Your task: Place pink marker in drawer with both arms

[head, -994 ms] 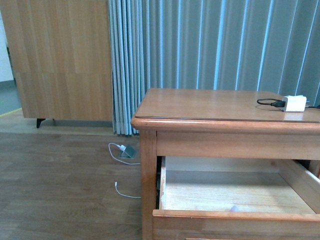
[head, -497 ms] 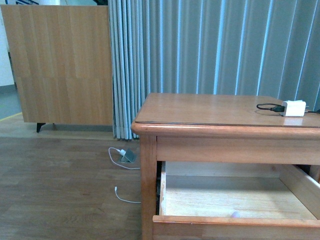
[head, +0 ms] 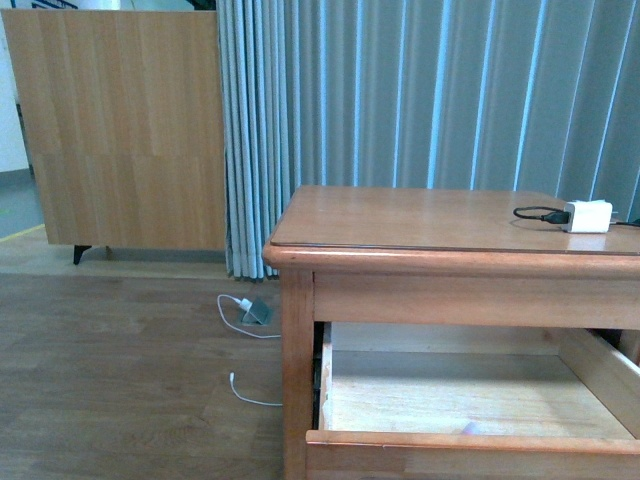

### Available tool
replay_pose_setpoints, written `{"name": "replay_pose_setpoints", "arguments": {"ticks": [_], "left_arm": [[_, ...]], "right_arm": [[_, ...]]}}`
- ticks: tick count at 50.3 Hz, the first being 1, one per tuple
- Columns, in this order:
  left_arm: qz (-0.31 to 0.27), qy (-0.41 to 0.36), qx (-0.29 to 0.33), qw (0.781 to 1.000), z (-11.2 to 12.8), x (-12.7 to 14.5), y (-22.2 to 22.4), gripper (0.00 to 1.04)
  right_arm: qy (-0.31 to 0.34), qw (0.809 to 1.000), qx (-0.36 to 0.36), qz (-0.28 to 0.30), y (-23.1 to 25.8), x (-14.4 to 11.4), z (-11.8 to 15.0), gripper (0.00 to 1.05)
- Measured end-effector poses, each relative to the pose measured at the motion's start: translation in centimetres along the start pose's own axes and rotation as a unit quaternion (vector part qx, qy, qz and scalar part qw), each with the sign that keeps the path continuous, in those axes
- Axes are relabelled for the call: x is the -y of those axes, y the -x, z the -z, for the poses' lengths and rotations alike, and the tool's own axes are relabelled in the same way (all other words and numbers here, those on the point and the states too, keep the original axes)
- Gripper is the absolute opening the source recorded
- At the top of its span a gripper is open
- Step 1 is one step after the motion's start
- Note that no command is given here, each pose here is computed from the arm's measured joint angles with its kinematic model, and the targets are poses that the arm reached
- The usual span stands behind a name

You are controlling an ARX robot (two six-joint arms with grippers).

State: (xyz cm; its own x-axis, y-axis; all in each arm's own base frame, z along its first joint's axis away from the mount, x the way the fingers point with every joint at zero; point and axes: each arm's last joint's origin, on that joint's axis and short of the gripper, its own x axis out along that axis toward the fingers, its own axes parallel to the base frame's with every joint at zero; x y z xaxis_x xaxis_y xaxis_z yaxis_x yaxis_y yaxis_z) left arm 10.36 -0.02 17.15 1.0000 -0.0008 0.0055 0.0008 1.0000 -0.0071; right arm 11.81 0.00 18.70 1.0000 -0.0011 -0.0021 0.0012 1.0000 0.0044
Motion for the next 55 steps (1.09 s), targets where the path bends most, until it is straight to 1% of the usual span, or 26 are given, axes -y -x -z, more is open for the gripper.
{"name": "replay_pose_setpoints", "arguments": {"ticks": [13, 15, 23, 26, 27, 29, 36, 39, 41, 44, 46, 50, 55], "left_arm": [[0.001, 0.000, 0.007, 1.000, 0.0, 0.0, 0.7, 0.04], [0.001, 0.000, 0.007, 1.000, 0.0, 0.0, 0.7, 0.07], [0.001, 0.000, 0.007, 1.000, 0.0, 0.0, 0.7, 0.36], [0.001, 0.000, 0.007, 1.000, 0.0, 0.0, 0.7, 0.45], [0.001, 0.000, 0.007, 1.000, 0.0, 0.0, 0.7, 0.50], [0.001, 0.000, 0.007, 1.000, 0.0, 0.0, 0.7, 0.59], [0.001, 0.000, 0.008, 1.000, 0.0, 0.0, 0.7, 0.82], [0.001, 0.000, 0.008, 1.000, 0.0, 0.0, 0.7, 0.96], [0.001, -0.001, 0.008, 1.000, 0.0, 0.0, 0.7, 1.00], [0.001, -0.001, 0.008, 1.000, 0.0, 0.0, 0.7, 0.98], [0.001, -0.001, 0.008, 1.000, 0.0, 0.0, 0.7, 0.99], [0.001, -0.001, 0.008, 1.000, 0.0, 0.0, 0.7, 0.99], [0.001, -0.001, 0.008, 1.000, 0.0, 0.0, 0.7, 0.99]], "right_arm": [[0.000, 1.000, 0.000, 0.000, 0.0, 0.0, 0.0, 0.96], [0.000, 1.000, 0.000, 0.000, 0.0, 0.0, 0.0, 0.96], [-0.006, 1.000, -0.007, 0.002, 0.0, 0.0, 0.1, 0.96], [-0.036, 0.998, -0.044, 0.001, -0.1, 0.0, 0.4, 0.96], [-0.055, 0.996, -0.067, 0.001, -0.2, 0.0, 0.6, 0.96], [-0.070, 0.992, -0.102, -0.003, -0.5, 0.0, 1.0, 0.96], [-0.067, 0.983, -0.171, -0.021, -1.7, -0.3, 1.5, 0.96], [-0.053, 0.976, -0.209, -0.038, -3.0, -0.6, 1.4, 0.96], [-0.046, 0.973, -0.220, -0.043, -3.6, -0.8, 1.3, 0.96], [-0.034, 0.965, -0.251, -0.062, -5.2, -1.3, 1.4, 0.96], [-0.030, 0.959, -0.272, -0.071, -6.5, -1.9, 1.7, 0.96], [-0.022, 0.954, -0.289, -0.072, -8.5, -2.6, 2.0, 0.96], [-0.015, 0.945, -0.320, -0.066, -11.8, -3.4, 3.2, 0.96]]}}
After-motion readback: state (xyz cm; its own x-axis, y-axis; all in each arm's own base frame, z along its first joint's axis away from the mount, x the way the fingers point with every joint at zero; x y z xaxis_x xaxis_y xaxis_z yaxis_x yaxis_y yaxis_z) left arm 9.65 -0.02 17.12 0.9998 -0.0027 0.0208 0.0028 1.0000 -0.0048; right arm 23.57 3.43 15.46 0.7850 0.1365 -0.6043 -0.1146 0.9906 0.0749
